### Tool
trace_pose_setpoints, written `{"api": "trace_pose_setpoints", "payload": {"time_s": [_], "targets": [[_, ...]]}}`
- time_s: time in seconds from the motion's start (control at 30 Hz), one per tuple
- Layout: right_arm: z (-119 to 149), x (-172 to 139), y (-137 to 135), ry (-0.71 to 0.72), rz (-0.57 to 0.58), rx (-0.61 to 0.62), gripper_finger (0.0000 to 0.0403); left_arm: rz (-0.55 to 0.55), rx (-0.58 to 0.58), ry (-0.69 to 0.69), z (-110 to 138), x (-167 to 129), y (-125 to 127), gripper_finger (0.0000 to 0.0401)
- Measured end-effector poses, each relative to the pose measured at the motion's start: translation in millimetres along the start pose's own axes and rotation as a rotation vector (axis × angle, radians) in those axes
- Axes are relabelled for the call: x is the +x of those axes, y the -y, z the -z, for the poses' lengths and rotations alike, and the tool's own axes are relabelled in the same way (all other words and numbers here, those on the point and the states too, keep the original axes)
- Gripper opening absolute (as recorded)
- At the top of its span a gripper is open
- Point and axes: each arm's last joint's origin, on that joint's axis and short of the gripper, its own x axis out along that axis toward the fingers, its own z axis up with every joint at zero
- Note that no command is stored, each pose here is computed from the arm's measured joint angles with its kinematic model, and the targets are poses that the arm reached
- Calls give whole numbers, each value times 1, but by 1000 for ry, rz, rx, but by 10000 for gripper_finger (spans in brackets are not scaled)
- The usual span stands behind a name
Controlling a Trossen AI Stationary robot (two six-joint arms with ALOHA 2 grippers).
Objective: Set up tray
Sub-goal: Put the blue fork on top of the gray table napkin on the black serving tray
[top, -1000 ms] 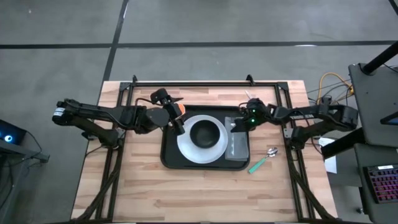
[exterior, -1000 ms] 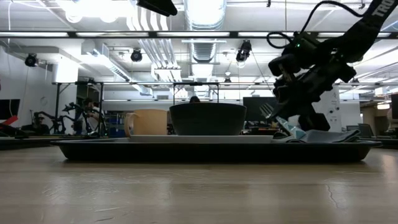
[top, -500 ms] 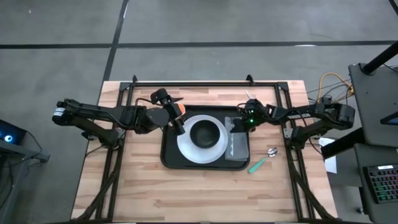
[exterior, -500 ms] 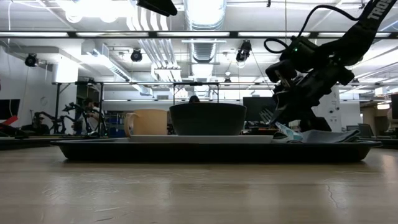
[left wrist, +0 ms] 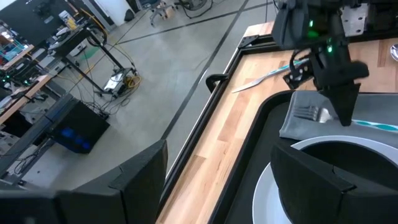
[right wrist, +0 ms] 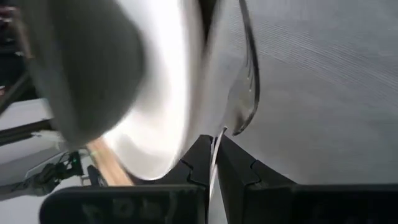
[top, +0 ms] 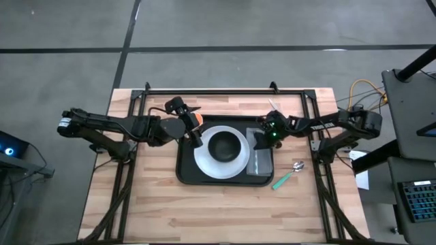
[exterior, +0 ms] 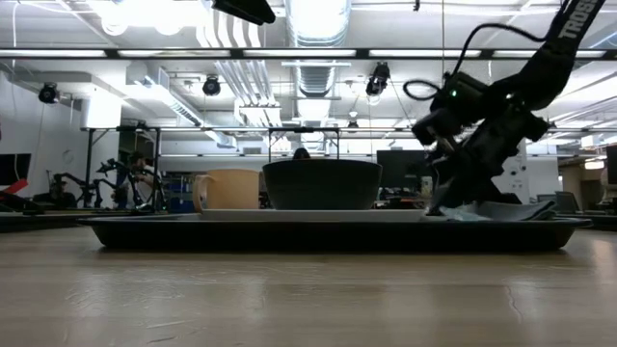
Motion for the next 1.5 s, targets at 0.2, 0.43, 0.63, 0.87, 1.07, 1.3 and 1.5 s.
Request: {"api": "trace_pose_setpoints", "payload": {"time_s": [0.2,0.43,0.63,0.87,1.07,1.3,1.5], "targets": [[-4,10,5,-23,15,5,9,0,0,0,0,0,0,262],[-7,9,-1,-3,6,-13,9,0,0,0,0,0,0,262],[-6,9,0,-11,17,-25,23,1,0,0,0,0,0,262],[-4,9,3,-33,34,-17,61,69,-3,11,-1,0,2,262],[-4,6,-3,-70,-13,-51,90,75,-7,18,-2,0,2,262],[2,-8,-11,-56,-20,-69,108,76,-5,20,-2,0,2,262],[9,-25,-13,29,57,-107,103,76,-5,20,-2,0,2,262]]}}
